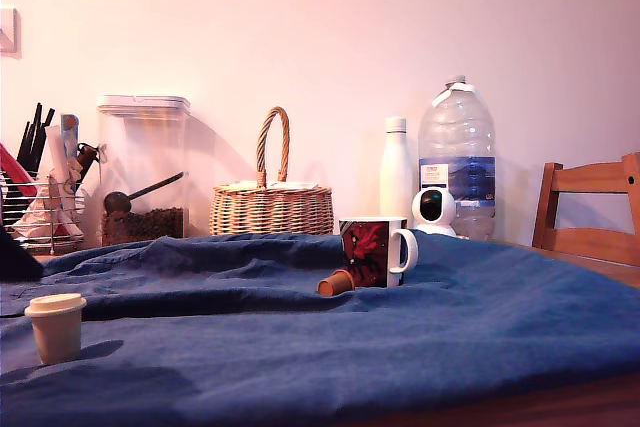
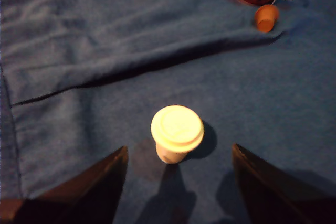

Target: Pick up the coffee capsules on the table and drop them inside the coffee cup

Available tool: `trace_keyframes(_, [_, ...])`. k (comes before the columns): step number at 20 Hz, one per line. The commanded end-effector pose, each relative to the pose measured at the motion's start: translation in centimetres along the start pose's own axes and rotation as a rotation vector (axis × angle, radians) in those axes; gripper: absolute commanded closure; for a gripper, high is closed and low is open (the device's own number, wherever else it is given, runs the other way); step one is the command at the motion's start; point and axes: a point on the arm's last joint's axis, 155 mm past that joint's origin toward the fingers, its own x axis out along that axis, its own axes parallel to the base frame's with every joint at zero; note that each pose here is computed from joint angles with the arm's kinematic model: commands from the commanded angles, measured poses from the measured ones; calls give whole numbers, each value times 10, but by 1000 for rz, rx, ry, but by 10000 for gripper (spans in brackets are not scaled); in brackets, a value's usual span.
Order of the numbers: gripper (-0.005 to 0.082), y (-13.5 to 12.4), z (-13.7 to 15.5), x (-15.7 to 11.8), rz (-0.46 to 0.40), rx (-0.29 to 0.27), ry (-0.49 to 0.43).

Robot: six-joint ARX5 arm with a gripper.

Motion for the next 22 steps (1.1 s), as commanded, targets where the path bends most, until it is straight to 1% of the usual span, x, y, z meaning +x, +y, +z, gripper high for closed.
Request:
trace_keyframes(1, [195,1,-7,3,2,0,6])
trace_keyframes(2, [195,1,-7,4,2,7,6])
trace_keyframes(10, [195,2,-6,16,-1,7,0])
trace_keyframes(16, [195,6,-13,30,11,-2,62])
trace_keyframes(22, [196,6,-15,41,11,0,80])
